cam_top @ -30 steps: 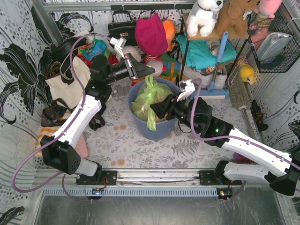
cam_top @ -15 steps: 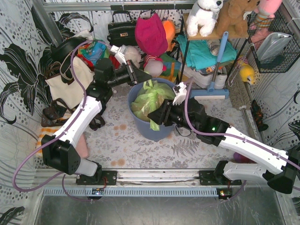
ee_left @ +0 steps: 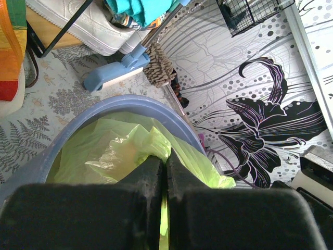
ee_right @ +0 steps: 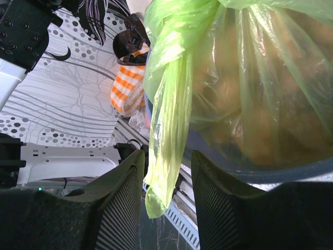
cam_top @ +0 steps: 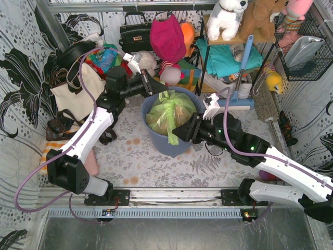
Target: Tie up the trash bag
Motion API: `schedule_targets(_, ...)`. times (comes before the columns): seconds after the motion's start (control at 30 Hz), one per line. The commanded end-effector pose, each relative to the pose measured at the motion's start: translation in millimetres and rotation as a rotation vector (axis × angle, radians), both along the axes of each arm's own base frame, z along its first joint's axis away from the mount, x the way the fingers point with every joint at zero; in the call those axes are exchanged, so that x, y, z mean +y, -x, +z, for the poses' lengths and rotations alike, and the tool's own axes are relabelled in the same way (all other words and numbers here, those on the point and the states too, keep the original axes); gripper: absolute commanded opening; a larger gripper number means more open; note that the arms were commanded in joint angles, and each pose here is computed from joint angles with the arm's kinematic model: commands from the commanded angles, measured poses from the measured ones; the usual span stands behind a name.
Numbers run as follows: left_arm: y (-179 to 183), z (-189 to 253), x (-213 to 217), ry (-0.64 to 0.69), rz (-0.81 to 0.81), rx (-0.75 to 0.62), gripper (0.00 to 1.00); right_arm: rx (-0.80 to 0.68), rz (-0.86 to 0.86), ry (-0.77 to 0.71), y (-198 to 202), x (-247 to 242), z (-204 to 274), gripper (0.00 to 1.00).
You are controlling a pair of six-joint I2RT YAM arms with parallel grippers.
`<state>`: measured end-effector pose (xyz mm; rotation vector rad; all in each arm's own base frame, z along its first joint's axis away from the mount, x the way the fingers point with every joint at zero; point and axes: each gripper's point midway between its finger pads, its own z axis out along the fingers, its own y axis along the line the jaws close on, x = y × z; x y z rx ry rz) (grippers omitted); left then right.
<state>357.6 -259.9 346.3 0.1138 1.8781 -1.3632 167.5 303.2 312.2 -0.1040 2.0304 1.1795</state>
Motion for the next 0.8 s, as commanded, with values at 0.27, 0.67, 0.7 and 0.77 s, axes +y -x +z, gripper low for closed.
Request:
schedule_targets(0.27, -8, -6, 3, -0.007, 0.025, -0.017, 0.1, 0.002, 0.031, -0.028, 10, -4, 18, 0.38)
schedule_targets(0.67, -7, -6, 3, -0.005, 0.023, -0.015, 0.1, -0.011, 0.072, -0.064, 12, 7, 28, 0.33)
schedule_targets(0.7, -7, -5, 3, -0.004, 0.02, -0.015, 0.1, -0.013, 0.067, -0.066, 11, 6, 29, 0.33)
schedule_targets(0.77, -7, -5, 3, -0.004, 0.021, -0.017, 0.1, -0.021, 0.058, -0.073, 11, 4, 33, 0.32)
